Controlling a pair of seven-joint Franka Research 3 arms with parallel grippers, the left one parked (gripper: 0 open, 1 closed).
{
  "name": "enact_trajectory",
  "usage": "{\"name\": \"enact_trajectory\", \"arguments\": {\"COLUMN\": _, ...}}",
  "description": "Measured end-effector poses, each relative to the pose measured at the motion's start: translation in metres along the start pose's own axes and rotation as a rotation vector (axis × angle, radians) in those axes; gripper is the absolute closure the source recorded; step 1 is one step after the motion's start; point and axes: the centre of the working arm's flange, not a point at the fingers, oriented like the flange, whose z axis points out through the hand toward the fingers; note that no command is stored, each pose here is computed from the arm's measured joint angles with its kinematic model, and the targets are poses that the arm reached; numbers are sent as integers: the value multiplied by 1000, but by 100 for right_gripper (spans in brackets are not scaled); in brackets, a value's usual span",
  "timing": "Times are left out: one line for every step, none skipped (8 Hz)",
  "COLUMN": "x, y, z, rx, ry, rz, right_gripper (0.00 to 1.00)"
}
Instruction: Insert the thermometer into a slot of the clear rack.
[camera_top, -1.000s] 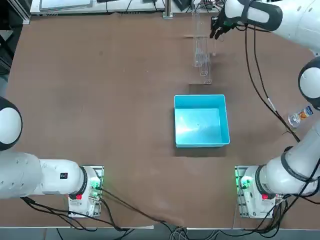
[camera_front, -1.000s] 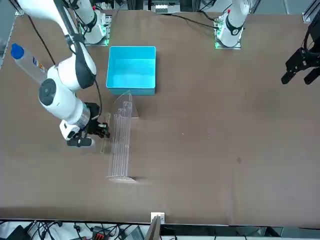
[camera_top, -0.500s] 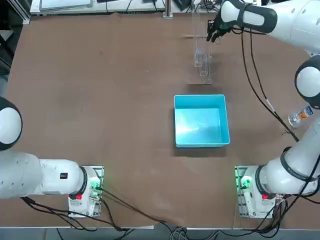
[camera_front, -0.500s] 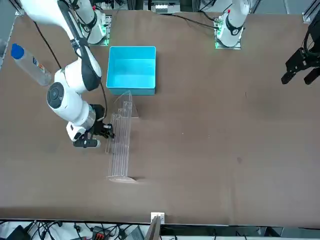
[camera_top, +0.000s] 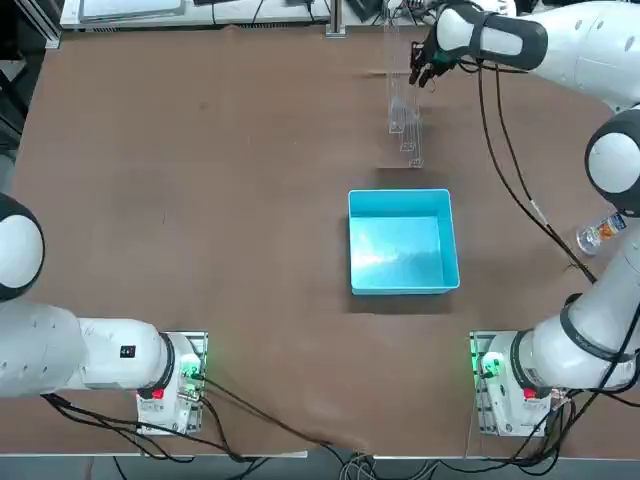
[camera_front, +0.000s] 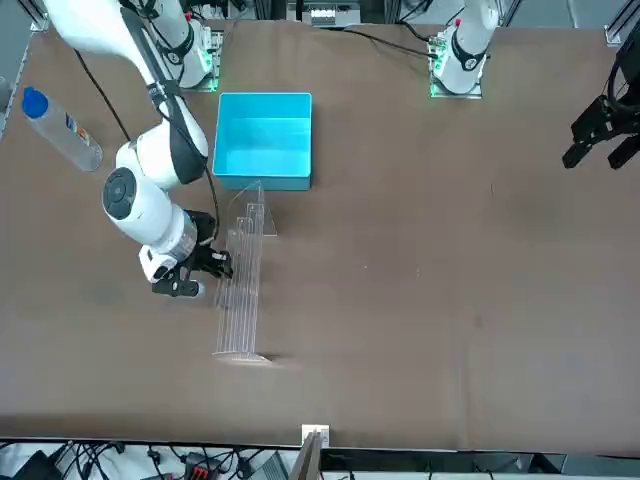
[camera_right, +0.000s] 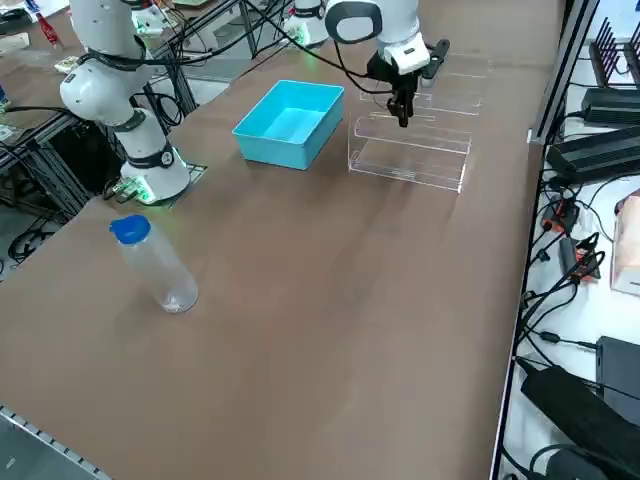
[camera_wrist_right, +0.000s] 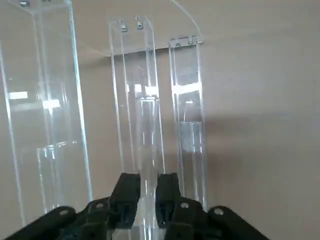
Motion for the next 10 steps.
{"name": "enact_trajectory", "arguments": {"x": 0, "y": -1, "z": 2, "rx": -4, "ry": 3, "rz": 4, "right_gripper": 78}}
{"name": "enact_trajectory", "arguments": {"x": 0, "y": -1, "z": 3, "rx": -7, "ry": 6, "rz": 1, "right_gripper": 78}}
{"name": "enact_trajectory", "arguments": {"x": 0, "y": -2, "z": 7, "rx": -8, "ry": 7, "rz": -2, "right_gripper": 78}}
{"name": "enact_trajectory", "arguments": {"x": -1, "y": -3, "z": 12, "rx": -8, "ry": 8, "rz": -5, "right_gripper": 78}}
{"name": "enact_trajectory", "arguments": {"x": -1, "y": -4, "z": 15, "rx": -7, "ry": 9, "rz": -5, "right_gripper": 78}}
{"name": "enact_trajectory", "arguments": {"x": -1, "y": -3, "z": 17, "rx": -9, "ry": 9, "rz": -8, "right_gripper": 78}}
{"name": "enact_trajectory", "arguments": {"x": -1, "y": -3, "z": 19, "rx": -12, "ry": 9, "rz": -11, "right_gripper": 78}}
{"name": "enact_trajectory", "arguments": {"x": -1, "y": -3, "z": 21, "rx": -14, "ry": 6, "rz": -12, "right_gripper": 78}}
{"name": "enact_trajectory", "arguments": {"x": -3, "y": -4, "z": 25, "rx": -16, "ry": 1, "rz": -16, "right_gripper": 78}}
{"name": "enact_trajectory", "arguments": {"x": -4, "y": -6, "z": 28, "rx": -18, "ry": -2, "rz": -21, "right_gripper": 78}}
